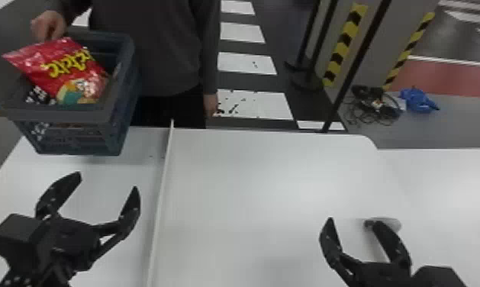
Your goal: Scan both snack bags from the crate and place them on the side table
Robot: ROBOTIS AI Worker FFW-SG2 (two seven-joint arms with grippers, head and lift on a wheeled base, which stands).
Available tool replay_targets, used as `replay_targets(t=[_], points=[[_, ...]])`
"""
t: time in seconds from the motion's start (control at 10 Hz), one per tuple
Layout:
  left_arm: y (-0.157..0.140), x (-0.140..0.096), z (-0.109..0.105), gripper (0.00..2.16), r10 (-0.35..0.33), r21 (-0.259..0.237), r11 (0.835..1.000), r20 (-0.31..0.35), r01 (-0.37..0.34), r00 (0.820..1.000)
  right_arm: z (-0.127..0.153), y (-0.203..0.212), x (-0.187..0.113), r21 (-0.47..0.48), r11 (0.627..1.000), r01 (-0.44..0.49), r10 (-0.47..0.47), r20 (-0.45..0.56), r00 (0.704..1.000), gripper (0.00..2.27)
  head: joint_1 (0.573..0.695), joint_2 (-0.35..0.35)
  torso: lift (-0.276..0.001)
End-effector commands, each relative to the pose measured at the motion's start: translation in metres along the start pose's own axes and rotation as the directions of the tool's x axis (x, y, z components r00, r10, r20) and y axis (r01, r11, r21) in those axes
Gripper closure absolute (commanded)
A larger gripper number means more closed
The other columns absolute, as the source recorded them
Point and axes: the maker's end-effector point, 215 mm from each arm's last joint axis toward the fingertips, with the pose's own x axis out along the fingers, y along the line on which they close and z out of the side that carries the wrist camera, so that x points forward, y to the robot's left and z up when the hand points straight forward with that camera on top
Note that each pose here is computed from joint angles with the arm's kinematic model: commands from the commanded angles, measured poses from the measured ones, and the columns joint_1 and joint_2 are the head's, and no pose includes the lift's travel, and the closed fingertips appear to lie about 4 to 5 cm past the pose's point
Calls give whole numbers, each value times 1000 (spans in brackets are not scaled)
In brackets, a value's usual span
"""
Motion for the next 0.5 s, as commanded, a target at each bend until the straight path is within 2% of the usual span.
replay_targets(t=[0.0, 0.4], points=[[-1, 0, 0, 49, 0, -5, 1000, 1, 0, 1000, 0, 0, 0, 0, 1000, 0, 0, 0, 1000, 33, 695, -173, -98], [-1, -1, -2, 49, 1, -9, 1000, -3, -1, 1000, 1, 0, 0, -3, 1000, 0, 0, 1, 1000, 33, 695, -172, -98]])
